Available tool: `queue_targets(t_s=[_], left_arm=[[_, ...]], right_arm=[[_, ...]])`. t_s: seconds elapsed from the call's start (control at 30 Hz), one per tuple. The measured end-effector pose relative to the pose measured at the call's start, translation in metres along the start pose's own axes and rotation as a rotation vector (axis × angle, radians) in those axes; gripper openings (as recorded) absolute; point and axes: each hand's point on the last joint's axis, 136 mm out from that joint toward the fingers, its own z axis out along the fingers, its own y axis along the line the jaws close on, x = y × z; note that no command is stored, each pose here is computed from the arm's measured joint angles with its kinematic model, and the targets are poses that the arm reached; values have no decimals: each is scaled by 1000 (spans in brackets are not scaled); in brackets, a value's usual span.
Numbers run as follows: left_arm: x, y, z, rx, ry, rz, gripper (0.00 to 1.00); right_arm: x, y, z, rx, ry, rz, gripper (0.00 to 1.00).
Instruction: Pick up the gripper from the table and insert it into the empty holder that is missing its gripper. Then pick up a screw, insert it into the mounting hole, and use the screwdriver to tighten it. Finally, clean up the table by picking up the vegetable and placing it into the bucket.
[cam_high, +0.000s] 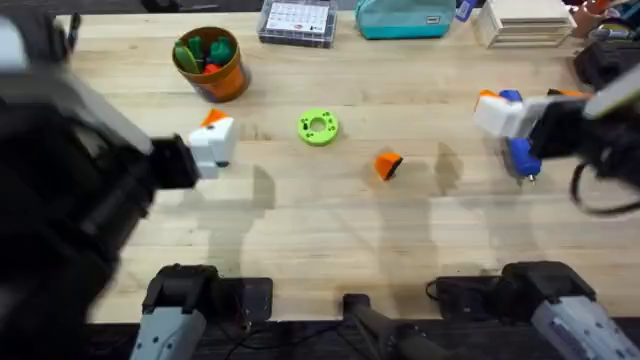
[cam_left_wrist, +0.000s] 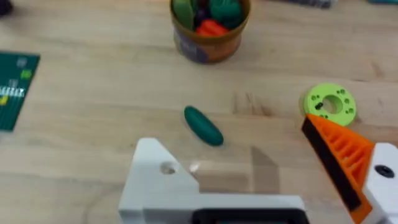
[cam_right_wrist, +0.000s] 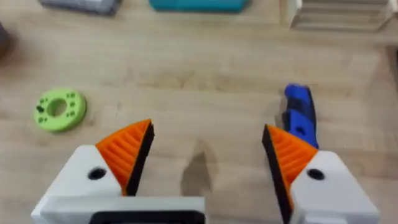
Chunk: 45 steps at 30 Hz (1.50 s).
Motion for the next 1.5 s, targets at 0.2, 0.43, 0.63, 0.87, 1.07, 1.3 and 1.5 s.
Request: queue_targets(t_s=[0.2, 0.43, 0.63, 0.87, 1.07, 1.3, 1.5], left_arm=[[-32, 2, -11, -38, 241, -77, 986], [-68, 0, -1, -56, 353, -99, 986], [-56, -7, 18, -25, 450, -107, 985], [-9, 9, 61, -164, 658, -269, 985], [60, 18, 106, -203, 718, -357, 985], [110, 23, 129, -217, 772, -455, 985], [129, 31, 148, -242, 813, -491, 985]], right_arm=[[-11, 0, 8, -3, 300, 24, 993], [-23, -1, 28, -2, 419, 34, 993], [-16, -2, 36, -2, 460, 37, 993], [-16, -2, 36, -2, 461, 37, 993], [-16, -2, 36, -2, 460, 37, 993], [-16, -2, 36, -2, 461, 37, 994], [-16, -2, 36, -2, 460, 37, 994]])
